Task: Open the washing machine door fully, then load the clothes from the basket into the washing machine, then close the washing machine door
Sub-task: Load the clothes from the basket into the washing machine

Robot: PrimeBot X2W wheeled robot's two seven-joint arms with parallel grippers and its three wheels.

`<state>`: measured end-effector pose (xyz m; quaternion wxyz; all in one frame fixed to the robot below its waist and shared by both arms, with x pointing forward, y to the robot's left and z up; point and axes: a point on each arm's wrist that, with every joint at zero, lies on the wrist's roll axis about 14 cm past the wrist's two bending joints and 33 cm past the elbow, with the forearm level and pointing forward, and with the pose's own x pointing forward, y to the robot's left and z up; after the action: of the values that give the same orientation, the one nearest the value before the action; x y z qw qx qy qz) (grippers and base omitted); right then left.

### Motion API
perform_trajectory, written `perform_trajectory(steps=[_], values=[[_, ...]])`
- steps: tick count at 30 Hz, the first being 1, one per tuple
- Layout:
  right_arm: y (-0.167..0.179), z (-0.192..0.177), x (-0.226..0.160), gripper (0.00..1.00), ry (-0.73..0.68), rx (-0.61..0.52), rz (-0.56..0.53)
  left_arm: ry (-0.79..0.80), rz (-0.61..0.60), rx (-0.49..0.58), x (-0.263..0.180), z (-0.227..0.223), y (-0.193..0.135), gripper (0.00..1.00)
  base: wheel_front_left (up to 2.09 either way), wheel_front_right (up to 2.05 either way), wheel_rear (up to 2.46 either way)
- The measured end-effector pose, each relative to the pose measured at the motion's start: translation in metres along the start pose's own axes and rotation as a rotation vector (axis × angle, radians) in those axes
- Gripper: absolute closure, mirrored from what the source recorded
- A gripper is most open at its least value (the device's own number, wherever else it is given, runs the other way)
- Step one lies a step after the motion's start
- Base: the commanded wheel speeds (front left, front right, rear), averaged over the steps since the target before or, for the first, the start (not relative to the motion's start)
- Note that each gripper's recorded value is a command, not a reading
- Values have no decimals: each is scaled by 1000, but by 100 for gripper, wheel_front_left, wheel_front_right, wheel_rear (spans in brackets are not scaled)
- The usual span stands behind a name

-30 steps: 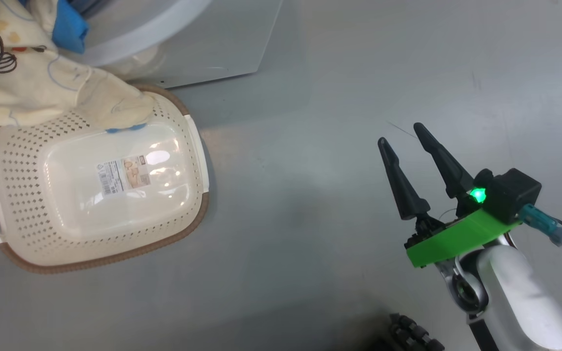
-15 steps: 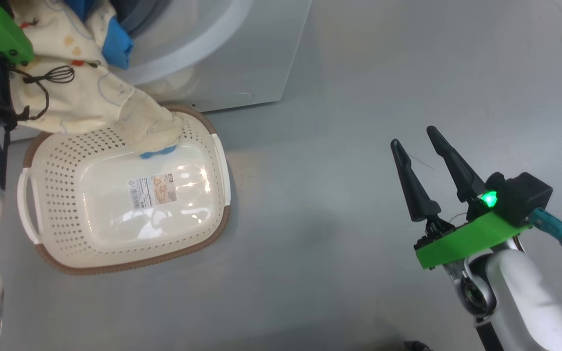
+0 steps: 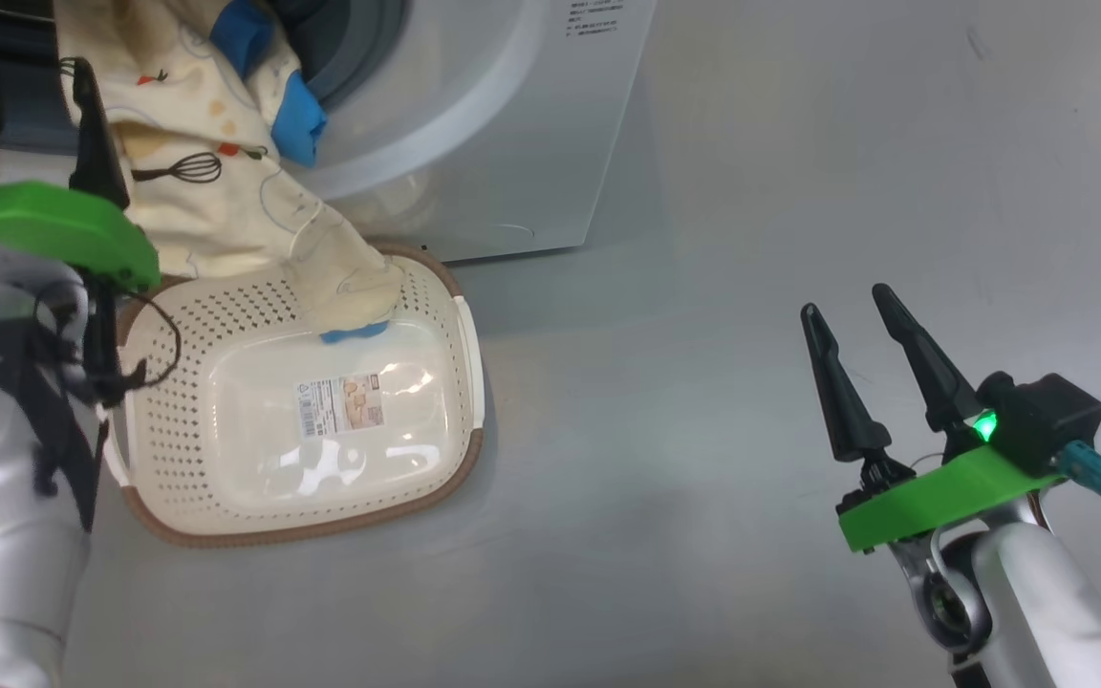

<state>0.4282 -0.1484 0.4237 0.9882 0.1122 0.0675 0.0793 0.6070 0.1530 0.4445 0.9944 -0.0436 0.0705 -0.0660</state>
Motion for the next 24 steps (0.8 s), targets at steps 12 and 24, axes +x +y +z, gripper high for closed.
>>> perform_trajectory(steps=[12,24], values=[[8,7,-2,0,-19,-6,23,-13,98,-37,-82,-34,19,0,0,0,0],[8,4,-1,0,-10,-11,30,-35,188,-42,-141,-39,26,0,0,0,0]])
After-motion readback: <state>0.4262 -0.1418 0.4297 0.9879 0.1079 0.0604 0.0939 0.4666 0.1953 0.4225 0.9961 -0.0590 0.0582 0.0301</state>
